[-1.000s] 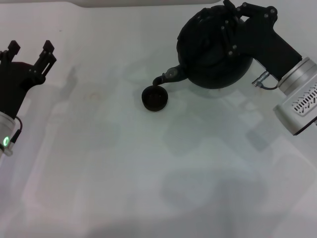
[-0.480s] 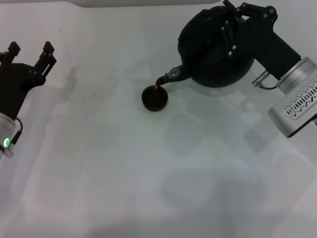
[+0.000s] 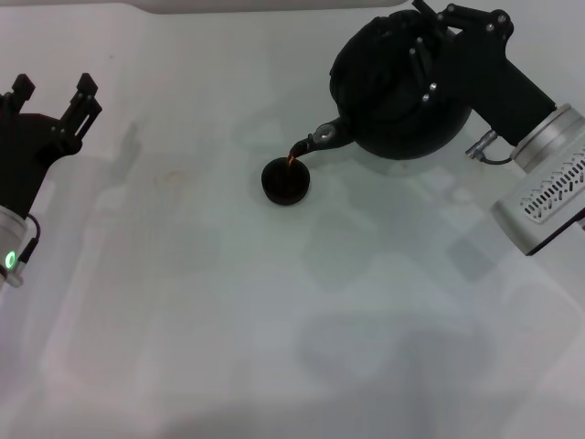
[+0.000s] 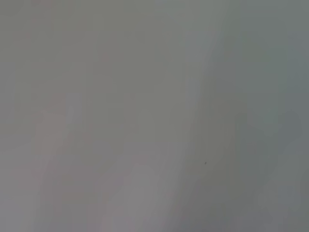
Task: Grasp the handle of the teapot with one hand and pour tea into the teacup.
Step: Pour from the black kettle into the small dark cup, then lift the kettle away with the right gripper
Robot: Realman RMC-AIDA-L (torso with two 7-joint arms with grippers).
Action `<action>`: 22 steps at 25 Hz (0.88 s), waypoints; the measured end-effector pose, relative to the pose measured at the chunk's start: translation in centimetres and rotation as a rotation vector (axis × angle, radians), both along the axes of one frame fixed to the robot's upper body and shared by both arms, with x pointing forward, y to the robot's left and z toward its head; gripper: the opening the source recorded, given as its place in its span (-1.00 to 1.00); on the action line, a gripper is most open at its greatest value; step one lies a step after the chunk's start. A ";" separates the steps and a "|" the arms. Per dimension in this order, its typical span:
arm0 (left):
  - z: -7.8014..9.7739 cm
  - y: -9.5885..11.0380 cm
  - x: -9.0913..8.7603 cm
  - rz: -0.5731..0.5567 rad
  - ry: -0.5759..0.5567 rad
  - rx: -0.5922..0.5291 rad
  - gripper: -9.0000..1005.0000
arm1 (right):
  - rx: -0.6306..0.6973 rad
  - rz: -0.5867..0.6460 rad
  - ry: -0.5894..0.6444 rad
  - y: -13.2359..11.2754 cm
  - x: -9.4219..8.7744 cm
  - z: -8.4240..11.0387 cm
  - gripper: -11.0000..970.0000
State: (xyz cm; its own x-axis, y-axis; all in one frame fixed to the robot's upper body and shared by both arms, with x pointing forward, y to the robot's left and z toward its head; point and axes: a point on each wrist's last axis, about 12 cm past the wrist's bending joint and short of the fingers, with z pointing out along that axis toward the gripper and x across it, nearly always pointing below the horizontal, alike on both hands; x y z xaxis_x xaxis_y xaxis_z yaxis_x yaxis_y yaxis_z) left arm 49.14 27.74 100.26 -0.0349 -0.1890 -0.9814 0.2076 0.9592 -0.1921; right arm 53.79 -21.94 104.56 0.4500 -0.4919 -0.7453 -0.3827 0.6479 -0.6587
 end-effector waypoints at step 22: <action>-0.1 0.0 0.0 -0.001 0.004 0.006 0.75 | -0.009 -0.011 -0.007 -0.2 0.0 0.0 -0.75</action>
State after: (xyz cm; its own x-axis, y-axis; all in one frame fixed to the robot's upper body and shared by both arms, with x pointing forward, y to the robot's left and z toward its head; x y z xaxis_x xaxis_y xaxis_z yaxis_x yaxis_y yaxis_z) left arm 49.16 27.76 100.20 -0.0395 -0.1826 -0.9824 0.2080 0.9601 -0.1868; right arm 53.79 -22.16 104.54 0.4494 -0.5035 -0.7379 -0.3711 0.6462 -0.6669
